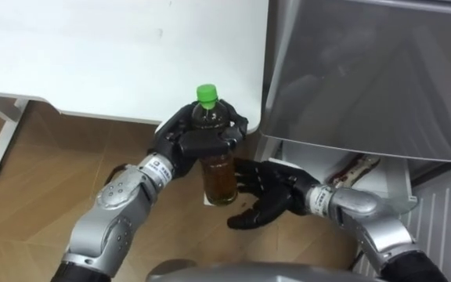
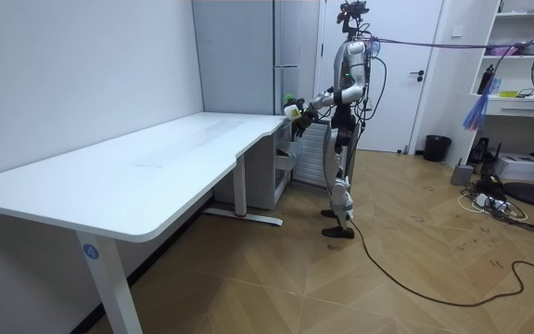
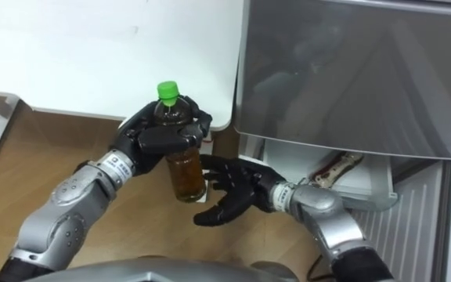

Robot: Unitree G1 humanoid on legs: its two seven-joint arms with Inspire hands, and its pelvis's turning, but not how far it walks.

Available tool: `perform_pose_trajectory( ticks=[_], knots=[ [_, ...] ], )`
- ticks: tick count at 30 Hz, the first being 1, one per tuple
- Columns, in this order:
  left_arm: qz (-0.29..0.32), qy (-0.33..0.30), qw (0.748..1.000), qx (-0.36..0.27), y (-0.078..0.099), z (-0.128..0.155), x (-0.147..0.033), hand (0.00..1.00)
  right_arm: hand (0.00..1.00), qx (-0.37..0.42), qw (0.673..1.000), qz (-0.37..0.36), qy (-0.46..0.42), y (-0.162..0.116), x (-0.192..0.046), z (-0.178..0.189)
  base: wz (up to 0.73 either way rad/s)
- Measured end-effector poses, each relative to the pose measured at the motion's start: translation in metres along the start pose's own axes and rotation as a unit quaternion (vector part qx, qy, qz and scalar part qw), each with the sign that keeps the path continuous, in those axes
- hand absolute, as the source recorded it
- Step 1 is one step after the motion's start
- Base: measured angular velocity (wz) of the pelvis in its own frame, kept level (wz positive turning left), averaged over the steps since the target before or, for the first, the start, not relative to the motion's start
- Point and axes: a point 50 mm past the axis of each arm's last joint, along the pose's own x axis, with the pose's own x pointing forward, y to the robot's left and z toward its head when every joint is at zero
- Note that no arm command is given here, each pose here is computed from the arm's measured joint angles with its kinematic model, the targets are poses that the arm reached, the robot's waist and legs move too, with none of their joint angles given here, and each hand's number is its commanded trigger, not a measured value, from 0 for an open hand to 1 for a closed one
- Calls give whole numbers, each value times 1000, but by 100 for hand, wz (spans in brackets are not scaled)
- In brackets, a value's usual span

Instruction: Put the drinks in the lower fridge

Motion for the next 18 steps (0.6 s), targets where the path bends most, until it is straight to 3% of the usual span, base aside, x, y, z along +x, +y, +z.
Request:
perform_pose_trajectory(
  ticks=[7,18],
  knots=[
    [-30,14,999,7,-8,-5,1,100,0,22,998,62,-7,8,1,2,0],
    [-45,23,999,18,-10,-10,0,100,0,44,996,75,-8,11,1,-1,-3]
  ],
)
